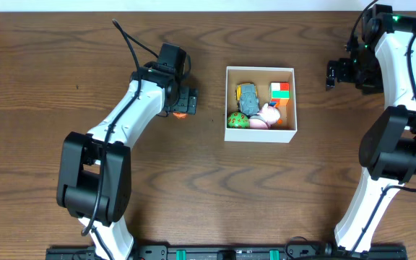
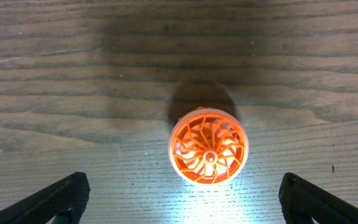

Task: Pack container
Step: 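Move the left gripper back over the orange round toy, then lower the left gripper and close it on the orange toy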

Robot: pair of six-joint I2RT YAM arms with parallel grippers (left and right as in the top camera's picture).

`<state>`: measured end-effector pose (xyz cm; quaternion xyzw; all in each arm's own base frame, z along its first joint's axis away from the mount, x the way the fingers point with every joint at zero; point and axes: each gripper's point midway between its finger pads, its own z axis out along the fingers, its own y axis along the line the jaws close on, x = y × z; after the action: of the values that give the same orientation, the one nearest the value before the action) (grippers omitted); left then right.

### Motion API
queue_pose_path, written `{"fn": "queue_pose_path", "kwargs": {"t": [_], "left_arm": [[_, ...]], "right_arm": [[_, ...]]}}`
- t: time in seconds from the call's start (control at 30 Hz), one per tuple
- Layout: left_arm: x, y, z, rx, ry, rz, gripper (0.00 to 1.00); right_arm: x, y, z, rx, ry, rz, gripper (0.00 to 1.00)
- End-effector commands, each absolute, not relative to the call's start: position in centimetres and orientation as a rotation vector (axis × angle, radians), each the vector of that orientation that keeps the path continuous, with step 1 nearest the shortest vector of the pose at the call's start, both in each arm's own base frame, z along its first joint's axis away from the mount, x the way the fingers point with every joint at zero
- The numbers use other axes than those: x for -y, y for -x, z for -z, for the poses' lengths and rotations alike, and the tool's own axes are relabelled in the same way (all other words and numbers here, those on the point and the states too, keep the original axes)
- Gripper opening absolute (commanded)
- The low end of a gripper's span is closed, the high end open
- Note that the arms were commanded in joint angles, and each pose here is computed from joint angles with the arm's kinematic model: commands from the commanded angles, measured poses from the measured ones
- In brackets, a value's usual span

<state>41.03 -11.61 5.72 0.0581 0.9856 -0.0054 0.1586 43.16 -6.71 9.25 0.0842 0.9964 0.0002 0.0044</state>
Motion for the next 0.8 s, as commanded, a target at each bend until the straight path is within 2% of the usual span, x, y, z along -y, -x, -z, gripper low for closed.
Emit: {"fn": "queue_pose_path", "kwargs": {"t": [0.0, 0.27, 0.53, 0.77], "left_arm": [[11.7, -41.6, -6.0, -2.81, -0.157, 0.021, 0.98], [11.5, -41.3, -5.4, -2.841, -0.16, 0.011, 0.98], [11.8, -42.2, -8.9, -2.832, -0.176, 0.011, 0.98], [11.6, -41.3, -7.5, -2.893, -0.194, -0.011, 0.98]], "right_arm": [[6.5, -43.1, -9.1, -3.129, -0.239, -0.001, 0.99], [6.5, -43.1, -9.1, -3.129, -0.239, -0.001, 0.99], [6.5, -43.1, -9.1, -3.129, -0.239, -0.001, 0.99], [6.5, -43.1, -9.1, -3.129, -0.239, -0.002, 0.99]]}}
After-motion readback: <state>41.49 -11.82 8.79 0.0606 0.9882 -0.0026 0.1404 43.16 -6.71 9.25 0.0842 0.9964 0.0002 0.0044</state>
